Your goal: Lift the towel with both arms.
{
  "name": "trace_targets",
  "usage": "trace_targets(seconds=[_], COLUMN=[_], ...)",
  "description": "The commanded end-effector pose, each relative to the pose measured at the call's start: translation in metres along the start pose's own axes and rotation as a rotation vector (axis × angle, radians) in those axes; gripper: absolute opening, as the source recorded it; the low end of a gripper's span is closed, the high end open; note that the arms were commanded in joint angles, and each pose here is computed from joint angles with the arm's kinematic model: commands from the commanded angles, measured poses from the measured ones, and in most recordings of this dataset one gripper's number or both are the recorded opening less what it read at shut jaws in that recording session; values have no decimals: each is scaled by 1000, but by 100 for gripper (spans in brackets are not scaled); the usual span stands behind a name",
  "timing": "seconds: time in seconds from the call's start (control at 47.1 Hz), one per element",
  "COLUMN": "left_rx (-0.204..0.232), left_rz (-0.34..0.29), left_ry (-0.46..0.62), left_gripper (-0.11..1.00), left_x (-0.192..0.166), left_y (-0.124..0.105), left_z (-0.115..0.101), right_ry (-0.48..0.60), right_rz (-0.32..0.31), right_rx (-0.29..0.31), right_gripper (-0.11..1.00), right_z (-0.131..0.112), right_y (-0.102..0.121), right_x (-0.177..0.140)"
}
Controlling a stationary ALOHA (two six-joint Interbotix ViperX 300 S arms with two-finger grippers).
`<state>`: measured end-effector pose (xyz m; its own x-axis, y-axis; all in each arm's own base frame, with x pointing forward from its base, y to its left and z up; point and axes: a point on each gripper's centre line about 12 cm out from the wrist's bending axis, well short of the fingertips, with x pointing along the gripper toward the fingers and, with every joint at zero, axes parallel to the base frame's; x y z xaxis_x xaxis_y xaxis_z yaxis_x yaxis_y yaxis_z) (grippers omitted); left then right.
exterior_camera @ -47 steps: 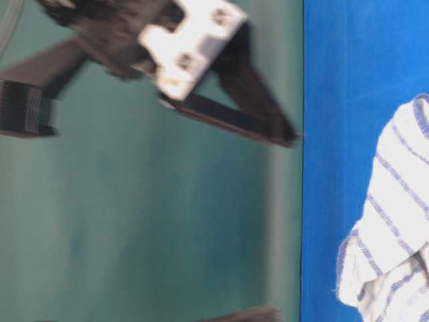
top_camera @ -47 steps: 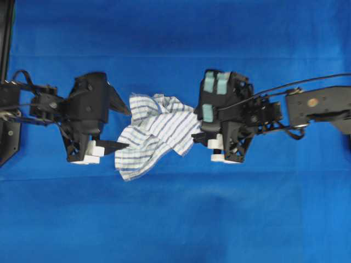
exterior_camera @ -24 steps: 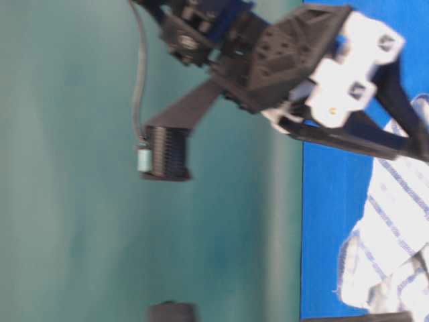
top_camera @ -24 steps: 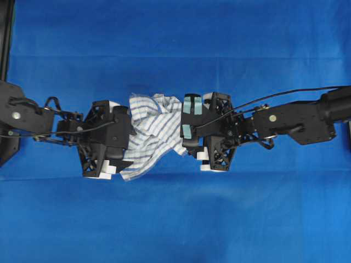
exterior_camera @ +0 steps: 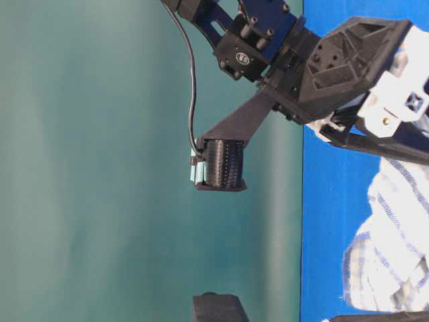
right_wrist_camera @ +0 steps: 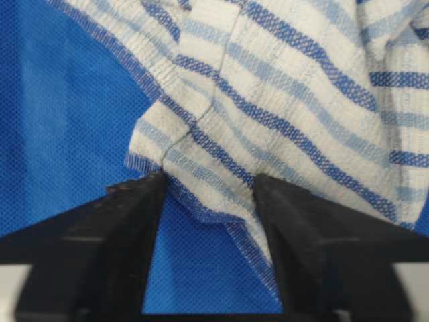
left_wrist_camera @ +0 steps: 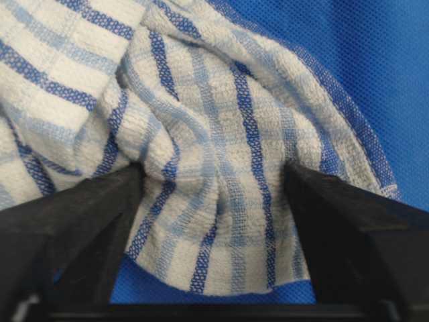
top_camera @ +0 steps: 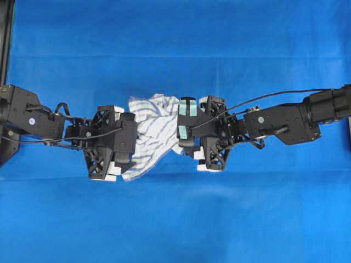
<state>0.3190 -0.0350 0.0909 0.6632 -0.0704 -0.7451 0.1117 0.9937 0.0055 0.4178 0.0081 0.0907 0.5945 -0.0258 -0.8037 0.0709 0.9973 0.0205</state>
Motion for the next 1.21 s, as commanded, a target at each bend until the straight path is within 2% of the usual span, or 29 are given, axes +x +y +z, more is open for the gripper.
trace_targets(seconds=[0.0, 0.17, 0.255, 0.403, 0.552, 0.87, 1.188], left_rx=[4, 6, 4, 4, -1, -17, -49], left_rz=[-1, -2, -3, -2, 0, 12, 68], left_ry=[-15, 14, 25, 12, -34, -107, -303], left_gripper=[71, 24, 9, 9, 9, 9, 9], left_x=[0, 0, -1, -5, -22, -84, -180], left_y=[0, -1, -1, 0, 1, 9, 30], left_z=[7, 4, 5, 12, 33, 84, 134], right_ry=[-26, -26, -27, -35, -91, -216, -282], right_rz=[-1, -2, -2, -2, 0, -31, -93], right_rx=[1, -2, -2, 6, 21, 42, 66], right_gripper=[54, 8, 5, 5, 5, 5, 5], right_z=[9, 9, 9, 12, 28, 71, 106], right_y=[-2, -3, -3, -3, -3, -8, -16], right_x=[-3, -3, -3, -7, -30, -119, -209])
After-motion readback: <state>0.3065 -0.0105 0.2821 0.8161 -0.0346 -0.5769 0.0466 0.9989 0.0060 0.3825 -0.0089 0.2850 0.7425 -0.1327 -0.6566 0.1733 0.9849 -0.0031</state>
